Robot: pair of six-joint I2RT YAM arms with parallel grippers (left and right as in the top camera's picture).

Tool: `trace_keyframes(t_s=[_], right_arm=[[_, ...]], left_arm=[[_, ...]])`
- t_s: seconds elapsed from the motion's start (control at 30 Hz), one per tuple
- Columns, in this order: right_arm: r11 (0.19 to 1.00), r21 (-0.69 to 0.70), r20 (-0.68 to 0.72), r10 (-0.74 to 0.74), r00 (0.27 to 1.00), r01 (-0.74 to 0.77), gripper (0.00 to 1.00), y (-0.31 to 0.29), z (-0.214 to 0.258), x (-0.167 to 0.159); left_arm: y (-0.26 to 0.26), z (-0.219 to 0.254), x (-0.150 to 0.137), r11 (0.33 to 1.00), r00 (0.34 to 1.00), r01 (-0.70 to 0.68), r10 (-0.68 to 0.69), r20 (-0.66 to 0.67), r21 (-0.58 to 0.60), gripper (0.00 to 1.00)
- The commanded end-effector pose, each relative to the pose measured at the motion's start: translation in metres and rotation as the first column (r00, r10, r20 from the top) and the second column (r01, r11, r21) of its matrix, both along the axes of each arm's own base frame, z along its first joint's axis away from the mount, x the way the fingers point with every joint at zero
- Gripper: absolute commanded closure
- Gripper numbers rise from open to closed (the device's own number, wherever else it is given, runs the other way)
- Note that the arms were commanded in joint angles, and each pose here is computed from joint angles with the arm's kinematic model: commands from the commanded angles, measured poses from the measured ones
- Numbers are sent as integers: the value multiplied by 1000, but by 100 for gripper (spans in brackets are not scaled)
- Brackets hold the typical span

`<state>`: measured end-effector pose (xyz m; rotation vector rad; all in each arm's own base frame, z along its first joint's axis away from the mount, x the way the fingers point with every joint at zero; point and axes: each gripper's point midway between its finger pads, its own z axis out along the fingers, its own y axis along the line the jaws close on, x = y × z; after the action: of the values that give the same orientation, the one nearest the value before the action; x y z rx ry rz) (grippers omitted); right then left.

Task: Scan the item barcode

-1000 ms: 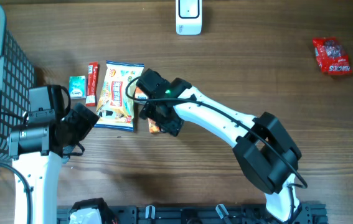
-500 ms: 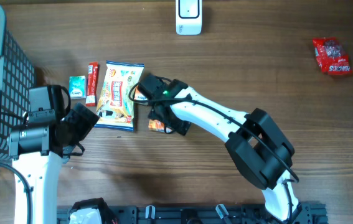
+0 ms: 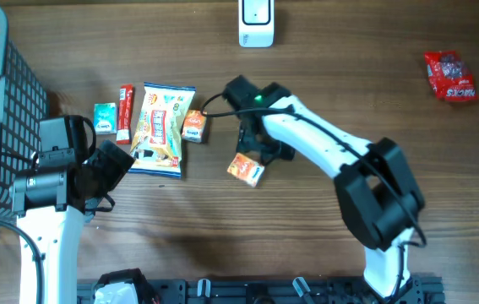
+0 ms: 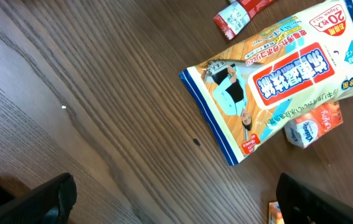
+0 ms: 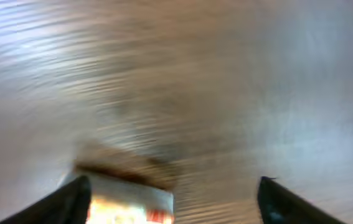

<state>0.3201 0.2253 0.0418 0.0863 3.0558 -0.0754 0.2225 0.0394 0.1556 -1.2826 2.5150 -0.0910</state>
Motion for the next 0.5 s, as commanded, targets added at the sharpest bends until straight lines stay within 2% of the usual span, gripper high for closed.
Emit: trace_keyframes(t_s=[0.0, 0.07, 0.13, 0.3, 0.4, 0.47], right_arm=[[849, 67, 30, 523, 852, -524, 5, 20, 25, -7], [816, 59, 42, 574, 818, -575, 6, 21, 25, -5], [766, 80, 65, 634, 770, -638, 11, 28, 24, -2], [584, 282, 141, 760, 635, -762, 11, 55, 28, -16], [598, 293, 121, 751, 649, -746, 11, 46, 22, -12], [619, 300, 108, 734, 671, -726, 5, 37, 17, -6]], left_arm=[[5, 4, 2, 999, 1000, -30, 30, 10, 16, 0], [5, 4, 2, 999, 1000, -30, 30, 10, 16, 0], [5, 4, 2, 999, 1000, -30, 30, 10, 15, 0], [5, 3, -1, 999, 1000, -30, 30, -3, 14, 0], [5, 2, -4, 1000, 999, -29, 29, -15, 12, 0], [4, 2, -4, 1000, 999, -29, 29, -17, 12, 0]])
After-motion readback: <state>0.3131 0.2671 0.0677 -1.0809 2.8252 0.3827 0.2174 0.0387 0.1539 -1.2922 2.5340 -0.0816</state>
